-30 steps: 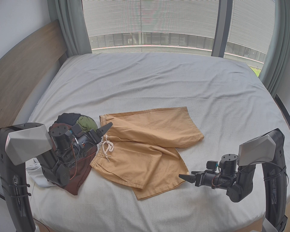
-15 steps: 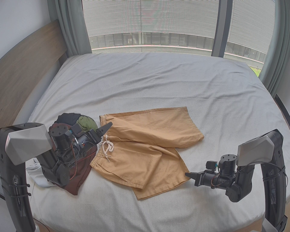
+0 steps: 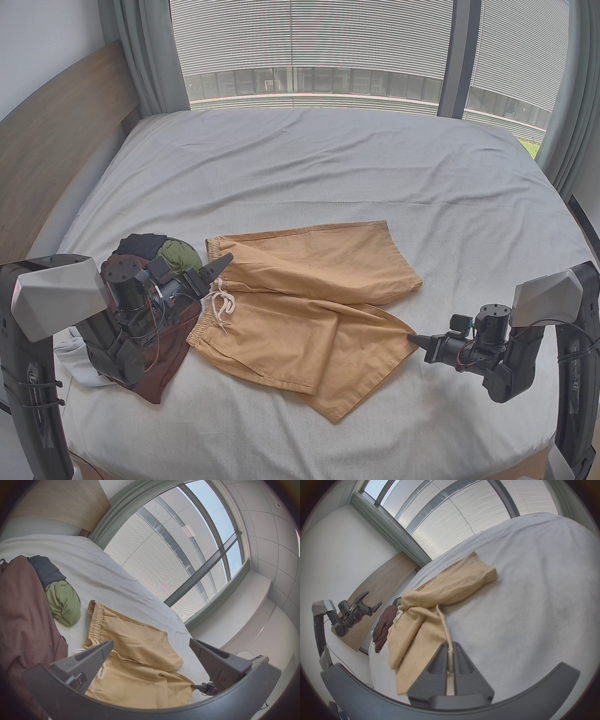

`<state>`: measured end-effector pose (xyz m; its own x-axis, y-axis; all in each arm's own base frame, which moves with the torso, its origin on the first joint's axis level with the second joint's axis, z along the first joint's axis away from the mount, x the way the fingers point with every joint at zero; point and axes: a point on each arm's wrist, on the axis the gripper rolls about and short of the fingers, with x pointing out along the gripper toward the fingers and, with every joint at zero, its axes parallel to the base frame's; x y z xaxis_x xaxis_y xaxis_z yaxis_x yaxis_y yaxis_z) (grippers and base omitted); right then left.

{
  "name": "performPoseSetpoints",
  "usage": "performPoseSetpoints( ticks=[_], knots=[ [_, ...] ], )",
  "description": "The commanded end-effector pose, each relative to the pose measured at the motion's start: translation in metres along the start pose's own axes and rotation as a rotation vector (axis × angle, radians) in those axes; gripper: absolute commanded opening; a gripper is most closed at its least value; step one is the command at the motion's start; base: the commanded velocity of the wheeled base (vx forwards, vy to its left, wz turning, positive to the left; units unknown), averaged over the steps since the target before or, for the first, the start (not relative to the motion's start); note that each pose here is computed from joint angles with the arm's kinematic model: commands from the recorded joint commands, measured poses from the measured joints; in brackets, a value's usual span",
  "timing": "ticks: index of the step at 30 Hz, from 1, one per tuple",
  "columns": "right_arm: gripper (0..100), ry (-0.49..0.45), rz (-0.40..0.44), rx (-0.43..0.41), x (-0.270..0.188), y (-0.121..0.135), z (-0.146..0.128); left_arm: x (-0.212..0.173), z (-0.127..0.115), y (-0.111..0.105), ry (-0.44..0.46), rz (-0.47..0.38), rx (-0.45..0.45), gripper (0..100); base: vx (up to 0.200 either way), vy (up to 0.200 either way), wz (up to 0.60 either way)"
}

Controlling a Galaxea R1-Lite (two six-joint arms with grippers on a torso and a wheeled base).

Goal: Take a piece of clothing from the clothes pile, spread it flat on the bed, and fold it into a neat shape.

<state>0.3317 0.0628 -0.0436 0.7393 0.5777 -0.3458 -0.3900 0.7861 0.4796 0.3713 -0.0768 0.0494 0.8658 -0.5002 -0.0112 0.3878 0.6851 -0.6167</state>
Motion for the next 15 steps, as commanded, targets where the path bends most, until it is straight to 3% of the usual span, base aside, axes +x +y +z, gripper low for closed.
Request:
performPoseSetpoints(
  ticks=[1,15],
  knots=[
    [0,-0.039,-0.013,-0.004,-0.001,-0.008,0.010,0.000,-0.001,0.001,0.002,0.000,-0.001,100,0.000,0.000,0.00],
    [0,-0.098,-0.056,0.001,0.011,-0.035,0.029,0.001,-0.003,0.002,0.009,0.004,-0.004,100,0.000,0.000,0.00]
  ],
)
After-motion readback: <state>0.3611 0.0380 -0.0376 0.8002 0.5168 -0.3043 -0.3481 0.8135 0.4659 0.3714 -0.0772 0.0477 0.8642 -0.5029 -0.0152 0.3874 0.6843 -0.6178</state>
